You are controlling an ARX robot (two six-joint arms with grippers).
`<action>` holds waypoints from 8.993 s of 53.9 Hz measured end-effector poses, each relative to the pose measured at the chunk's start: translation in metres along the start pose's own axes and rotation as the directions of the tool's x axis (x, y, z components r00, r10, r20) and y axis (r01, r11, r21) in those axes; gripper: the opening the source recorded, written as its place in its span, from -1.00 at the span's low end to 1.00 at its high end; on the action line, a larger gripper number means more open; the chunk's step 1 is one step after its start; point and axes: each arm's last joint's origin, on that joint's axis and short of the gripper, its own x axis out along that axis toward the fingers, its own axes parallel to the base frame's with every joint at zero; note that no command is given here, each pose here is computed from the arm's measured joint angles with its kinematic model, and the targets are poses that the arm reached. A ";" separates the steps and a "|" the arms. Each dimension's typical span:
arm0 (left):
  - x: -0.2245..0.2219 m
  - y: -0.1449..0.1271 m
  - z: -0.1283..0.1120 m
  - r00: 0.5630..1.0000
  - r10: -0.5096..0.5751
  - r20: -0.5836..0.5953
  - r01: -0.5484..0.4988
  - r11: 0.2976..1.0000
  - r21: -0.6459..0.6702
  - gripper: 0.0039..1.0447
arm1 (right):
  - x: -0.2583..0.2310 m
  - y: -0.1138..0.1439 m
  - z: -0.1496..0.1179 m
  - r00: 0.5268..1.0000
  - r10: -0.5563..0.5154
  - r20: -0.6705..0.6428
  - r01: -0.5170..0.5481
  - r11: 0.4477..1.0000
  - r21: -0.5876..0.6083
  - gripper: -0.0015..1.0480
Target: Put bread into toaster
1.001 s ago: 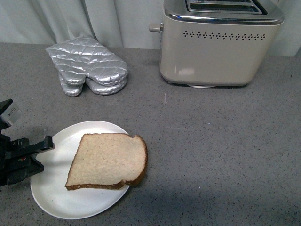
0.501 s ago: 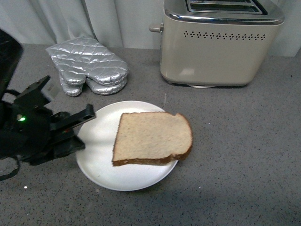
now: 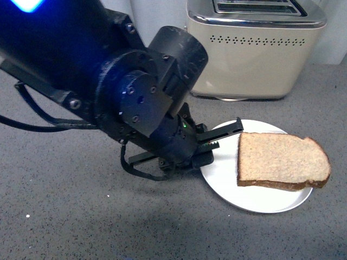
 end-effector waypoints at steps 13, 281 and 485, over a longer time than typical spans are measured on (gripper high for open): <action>0.005 -0.011 0.004 0.999 0.015 0.030 -0.015 1.000 0.010 -0.60 | 0.000 0.000 0.000 1.000 0.000 0.000 0.000 1.000 0.000 0.81; -0.286 0.128 -0.156 0.332 0.007 0.943 -0.453 0.879 0.152 0.88 | 0.217 0.005 -0.106 0.390 0.254 -0.885 0.121 0.939 0.323 0.45; -0.286 0.128 -0.156 0.333 0.008 0.943 -0.453 0.879 0.152 0.88 | 0.195 0.050 0.080 0.967 -0.237 -0.100 0.216 0.959 -0.183 0.81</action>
